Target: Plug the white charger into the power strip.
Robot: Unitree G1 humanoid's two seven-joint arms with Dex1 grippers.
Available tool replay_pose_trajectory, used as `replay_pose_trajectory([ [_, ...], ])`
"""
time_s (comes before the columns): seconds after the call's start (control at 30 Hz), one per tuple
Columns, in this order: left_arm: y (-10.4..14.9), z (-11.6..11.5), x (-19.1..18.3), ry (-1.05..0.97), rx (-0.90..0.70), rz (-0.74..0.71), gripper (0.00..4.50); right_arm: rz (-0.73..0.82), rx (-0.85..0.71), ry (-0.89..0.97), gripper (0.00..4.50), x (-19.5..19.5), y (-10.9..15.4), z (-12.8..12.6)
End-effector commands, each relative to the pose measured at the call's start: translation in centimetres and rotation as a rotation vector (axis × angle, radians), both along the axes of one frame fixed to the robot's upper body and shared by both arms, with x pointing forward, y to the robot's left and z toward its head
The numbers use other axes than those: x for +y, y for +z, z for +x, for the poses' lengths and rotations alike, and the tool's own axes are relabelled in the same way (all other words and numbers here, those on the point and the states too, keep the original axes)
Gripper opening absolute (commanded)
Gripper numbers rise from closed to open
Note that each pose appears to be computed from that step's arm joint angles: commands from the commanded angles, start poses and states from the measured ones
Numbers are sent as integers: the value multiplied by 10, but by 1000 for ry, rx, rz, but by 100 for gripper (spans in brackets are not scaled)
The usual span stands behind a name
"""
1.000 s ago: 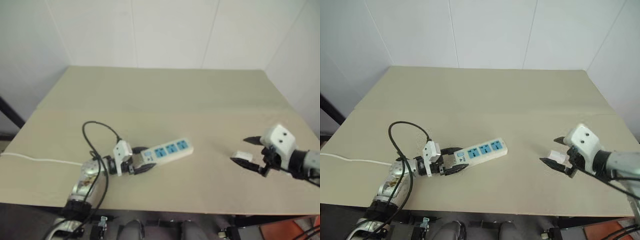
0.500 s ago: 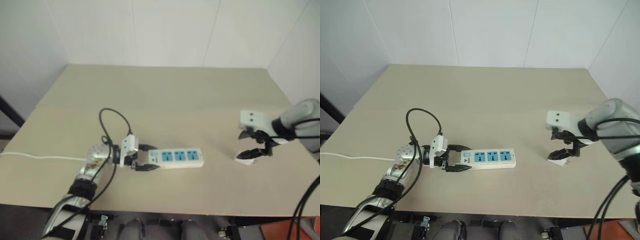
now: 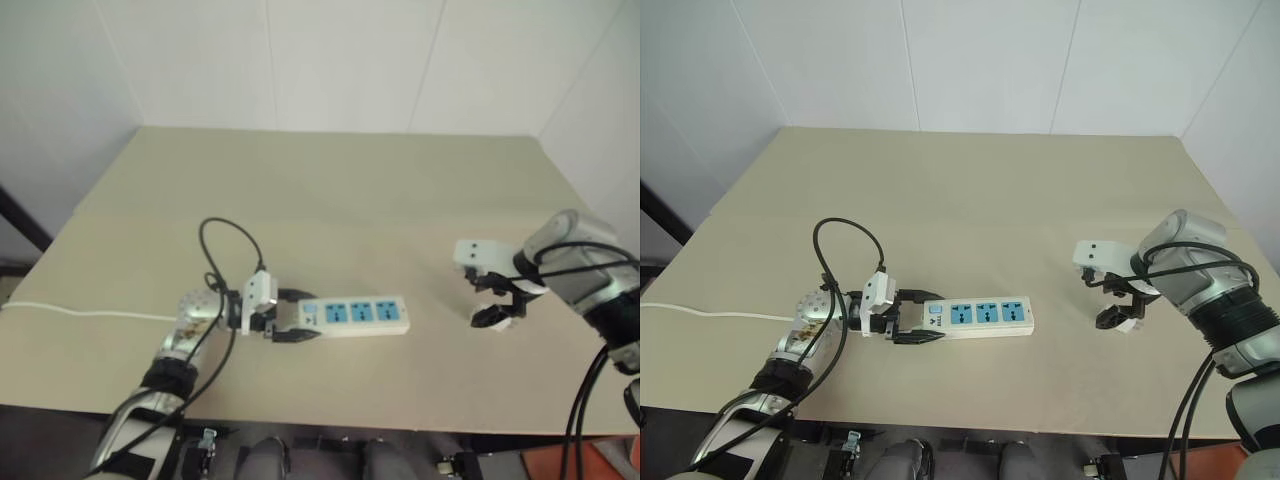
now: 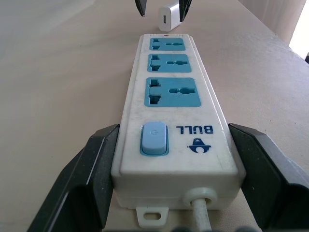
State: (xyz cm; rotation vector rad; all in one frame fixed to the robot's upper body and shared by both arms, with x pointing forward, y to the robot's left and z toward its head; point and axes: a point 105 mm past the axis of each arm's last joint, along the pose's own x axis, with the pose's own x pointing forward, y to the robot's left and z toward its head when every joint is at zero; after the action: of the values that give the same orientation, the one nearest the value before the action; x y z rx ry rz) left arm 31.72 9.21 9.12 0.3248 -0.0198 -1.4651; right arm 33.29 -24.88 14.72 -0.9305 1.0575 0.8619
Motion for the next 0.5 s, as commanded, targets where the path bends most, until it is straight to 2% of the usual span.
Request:
replay_pose_trajectory([
  [0.03,-9,-3,-3,-20,14,38,324,-17,-13,-12,450,0,6,0],
  [0.47,-10,-5,-6,-26,13,35,324,-3,9,-61,450,1,-7,-4],
  [0.5,-10,-5,-6,-25,12,35,324,7,4,-71,432,2,-7,-3],
])
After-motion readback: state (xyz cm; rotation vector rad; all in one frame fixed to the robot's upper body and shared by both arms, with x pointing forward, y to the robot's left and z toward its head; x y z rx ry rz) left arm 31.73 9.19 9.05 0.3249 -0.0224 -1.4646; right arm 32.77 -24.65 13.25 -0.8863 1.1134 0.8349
